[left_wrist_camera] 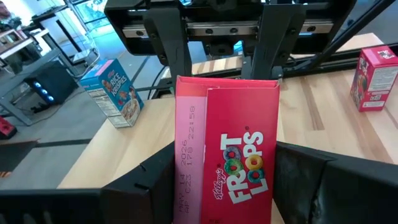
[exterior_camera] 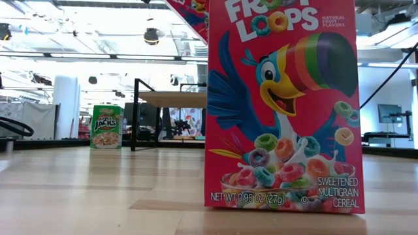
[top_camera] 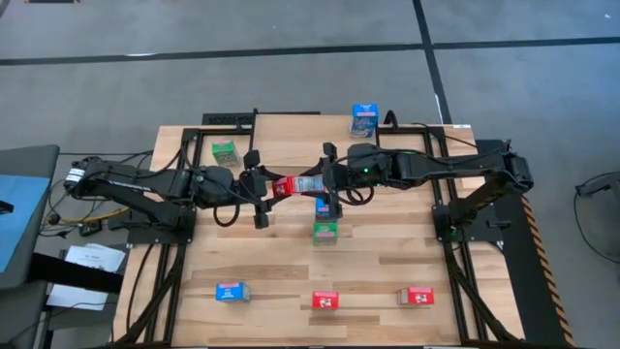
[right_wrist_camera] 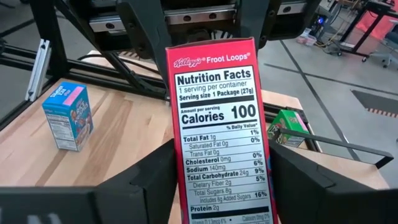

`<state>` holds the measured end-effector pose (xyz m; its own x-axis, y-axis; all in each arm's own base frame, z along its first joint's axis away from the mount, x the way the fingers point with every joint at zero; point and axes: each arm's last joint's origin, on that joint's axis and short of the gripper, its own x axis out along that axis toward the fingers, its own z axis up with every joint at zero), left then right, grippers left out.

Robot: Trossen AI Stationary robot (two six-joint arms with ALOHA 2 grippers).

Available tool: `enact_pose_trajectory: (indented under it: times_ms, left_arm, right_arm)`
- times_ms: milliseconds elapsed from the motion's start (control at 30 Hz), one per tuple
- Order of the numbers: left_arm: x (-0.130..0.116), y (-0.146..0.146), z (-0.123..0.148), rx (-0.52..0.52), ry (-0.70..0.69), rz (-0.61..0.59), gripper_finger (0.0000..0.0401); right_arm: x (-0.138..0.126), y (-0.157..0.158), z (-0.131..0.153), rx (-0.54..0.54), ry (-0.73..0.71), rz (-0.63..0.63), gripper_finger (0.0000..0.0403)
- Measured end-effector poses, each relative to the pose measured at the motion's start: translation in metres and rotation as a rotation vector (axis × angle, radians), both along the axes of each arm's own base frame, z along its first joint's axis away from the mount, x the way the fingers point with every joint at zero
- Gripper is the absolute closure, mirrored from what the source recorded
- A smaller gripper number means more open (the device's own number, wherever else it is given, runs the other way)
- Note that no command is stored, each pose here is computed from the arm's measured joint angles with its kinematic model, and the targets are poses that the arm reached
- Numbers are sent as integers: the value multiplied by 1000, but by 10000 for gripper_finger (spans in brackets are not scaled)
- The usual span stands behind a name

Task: Stack cereal on shelf
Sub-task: Put the top red cereal box on the shelf

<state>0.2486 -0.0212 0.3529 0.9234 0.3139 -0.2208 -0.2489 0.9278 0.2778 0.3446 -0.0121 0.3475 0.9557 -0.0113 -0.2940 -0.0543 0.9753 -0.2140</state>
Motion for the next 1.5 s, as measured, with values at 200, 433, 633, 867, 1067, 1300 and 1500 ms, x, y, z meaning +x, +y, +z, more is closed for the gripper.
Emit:
enact_pose_trajectory:
  times_ms: [200,433,633,867,1067,1300,1500]
  left_arm:
    - [0,0,0,-3,-1,1,211]
    - [0,0,0,22,7,-5,211]
    - [0,0,0,34,11,-8,199]
    - [0,0,1,19,-3,-2,142]
    - [-7,1,10,26,-52,1,127]
    - [-23,3,23,-6,-122,6,126]
    - [-31,4,28,-26,-144,9,126]
  right_arm:
    - [0,0,0,-1,0,0,185]
    - [0,1,0,-2,0,4,181]
    - [0,1,0,0,0,3,180]
    - [0,1,0,23,-1,-4,180]
    - [0,1,0,26,2,-4,180]
    - [-4,1,3,25,8,-5,180]
    - [-21,-5,16,23,3,-24,180]
